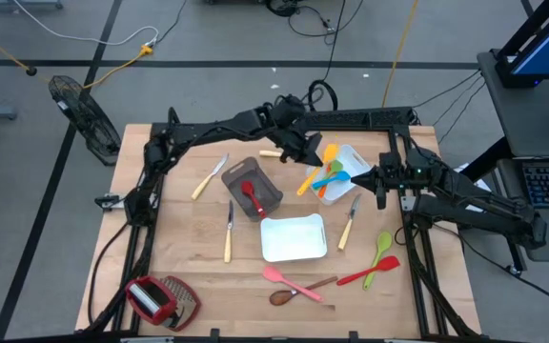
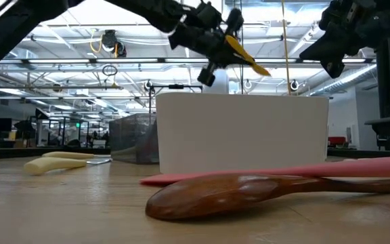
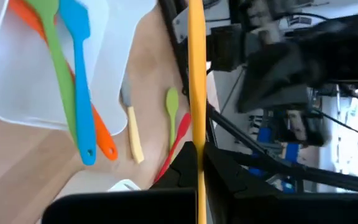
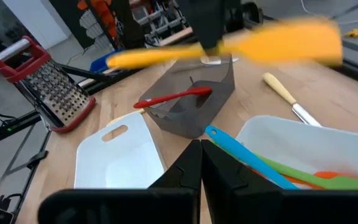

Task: Pick & Place Kitchen Items
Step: Put the yellow spatula into the top white bin

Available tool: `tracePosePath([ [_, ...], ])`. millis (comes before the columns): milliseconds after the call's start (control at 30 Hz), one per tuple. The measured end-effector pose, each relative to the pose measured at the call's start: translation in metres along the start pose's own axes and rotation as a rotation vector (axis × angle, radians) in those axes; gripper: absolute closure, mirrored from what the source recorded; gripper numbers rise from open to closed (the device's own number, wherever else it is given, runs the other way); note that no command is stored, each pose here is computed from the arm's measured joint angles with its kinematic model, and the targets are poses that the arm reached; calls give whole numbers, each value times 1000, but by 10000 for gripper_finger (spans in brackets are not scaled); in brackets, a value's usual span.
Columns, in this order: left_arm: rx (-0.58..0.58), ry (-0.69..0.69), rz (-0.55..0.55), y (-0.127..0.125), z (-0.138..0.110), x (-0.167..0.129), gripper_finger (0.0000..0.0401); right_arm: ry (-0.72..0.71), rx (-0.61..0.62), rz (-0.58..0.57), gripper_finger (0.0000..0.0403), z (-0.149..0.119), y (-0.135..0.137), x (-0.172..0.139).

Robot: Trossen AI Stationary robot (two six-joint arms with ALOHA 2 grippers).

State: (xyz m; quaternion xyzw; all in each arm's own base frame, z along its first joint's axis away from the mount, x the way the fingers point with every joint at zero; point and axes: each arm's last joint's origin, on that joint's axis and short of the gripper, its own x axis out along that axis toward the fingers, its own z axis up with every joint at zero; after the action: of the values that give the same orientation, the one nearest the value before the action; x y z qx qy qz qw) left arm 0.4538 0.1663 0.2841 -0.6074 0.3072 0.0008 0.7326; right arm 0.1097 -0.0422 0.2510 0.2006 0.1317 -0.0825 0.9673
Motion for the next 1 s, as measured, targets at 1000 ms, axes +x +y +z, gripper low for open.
tracePosePath([
  [1000, -204, 67, -76, 42, 19, 46, 401, -13, 120, 3, 403, 3, -1, 4],
])
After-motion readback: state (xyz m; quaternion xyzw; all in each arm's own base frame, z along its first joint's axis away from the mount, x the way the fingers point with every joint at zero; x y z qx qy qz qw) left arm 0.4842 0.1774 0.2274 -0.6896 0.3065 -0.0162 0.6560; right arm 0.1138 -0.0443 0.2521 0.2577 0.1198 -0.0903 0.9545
